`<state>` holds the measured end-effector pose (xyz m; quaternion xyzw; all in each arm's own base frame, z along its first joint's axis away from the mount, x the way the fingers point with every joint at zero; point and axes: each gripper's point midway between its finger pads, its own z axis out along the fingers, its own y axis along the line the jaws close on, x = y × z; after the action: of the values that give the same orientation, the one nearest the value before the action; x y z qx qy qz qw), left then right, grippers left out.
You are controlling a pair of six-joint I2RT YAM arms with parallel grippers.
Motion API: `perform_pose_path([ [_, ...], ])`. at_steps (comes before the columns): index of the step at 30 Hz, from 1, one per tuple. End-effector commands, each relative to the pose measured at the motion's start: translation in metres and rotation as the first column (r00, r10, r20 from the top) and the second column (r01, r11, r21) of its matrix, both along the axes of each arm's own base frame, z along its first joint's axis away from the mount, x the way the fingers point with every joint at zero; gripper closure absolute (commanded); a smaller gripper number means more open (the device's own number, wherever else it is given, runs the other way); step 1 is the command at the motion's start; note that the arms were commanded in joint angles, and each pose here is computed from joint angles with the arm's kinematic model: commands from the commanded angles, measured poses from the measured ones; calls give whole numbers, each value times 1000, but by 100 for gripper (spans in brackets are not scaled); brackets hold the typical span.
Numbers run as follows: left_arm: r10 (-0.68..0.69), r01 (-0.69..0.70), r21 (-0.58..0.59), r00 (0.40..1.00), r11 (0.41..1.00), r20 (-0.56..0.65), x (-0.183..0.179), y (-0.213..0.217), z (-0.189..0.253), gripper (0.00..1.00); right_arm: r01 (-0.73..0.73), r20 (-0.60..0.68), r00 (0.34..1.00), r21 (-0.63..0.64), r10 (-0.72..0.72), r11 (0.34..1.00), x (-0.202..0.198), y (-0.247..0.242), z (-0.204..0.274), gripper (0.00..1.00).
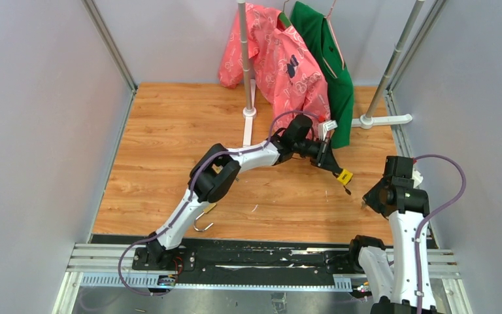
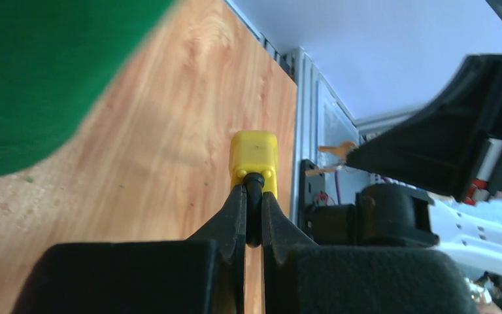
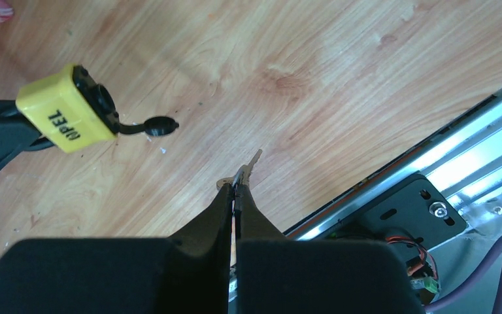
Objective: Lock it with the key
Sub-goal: Place the key at the center of the board.
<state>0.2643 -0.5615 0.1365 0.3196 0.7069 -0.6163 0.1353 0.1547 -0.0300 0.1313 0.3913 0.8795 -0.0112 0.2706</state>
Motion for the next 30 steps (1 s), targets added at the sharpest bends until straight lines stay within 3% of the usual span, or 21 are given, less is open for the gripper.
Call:
perform_pose_path([
  [1,49,-49,-57,999,997,-1,11,-25,-1,100,86,-39,995,-28,-87,996,-6,-11,-11,100],
  [10,95,-98,-34,993,995,-69,12,-44,-40,100,133,-7,991,57,-133,989,3,-1,-40,100],
  [20,120,-119,20,987,993,-104,11,-41,-71,100,201,-86,977,63,-195,978,-8,-1,-75,100],
  [23,122,-118,40,985,992,-122,7,-37,-78,100,207,-98,975,60,-201,977,-10,-1,-81,95],
  [27,128,-121,59,982,991,-135,6,-34,-86,85,214,-90,974,42,-209,976,-7,-6,-84,88],
  [30,140,-130,79,980,988,-139,5,-30,-93,66,218,-94,972,13,-216,976,-6,-11,-84,83],
])
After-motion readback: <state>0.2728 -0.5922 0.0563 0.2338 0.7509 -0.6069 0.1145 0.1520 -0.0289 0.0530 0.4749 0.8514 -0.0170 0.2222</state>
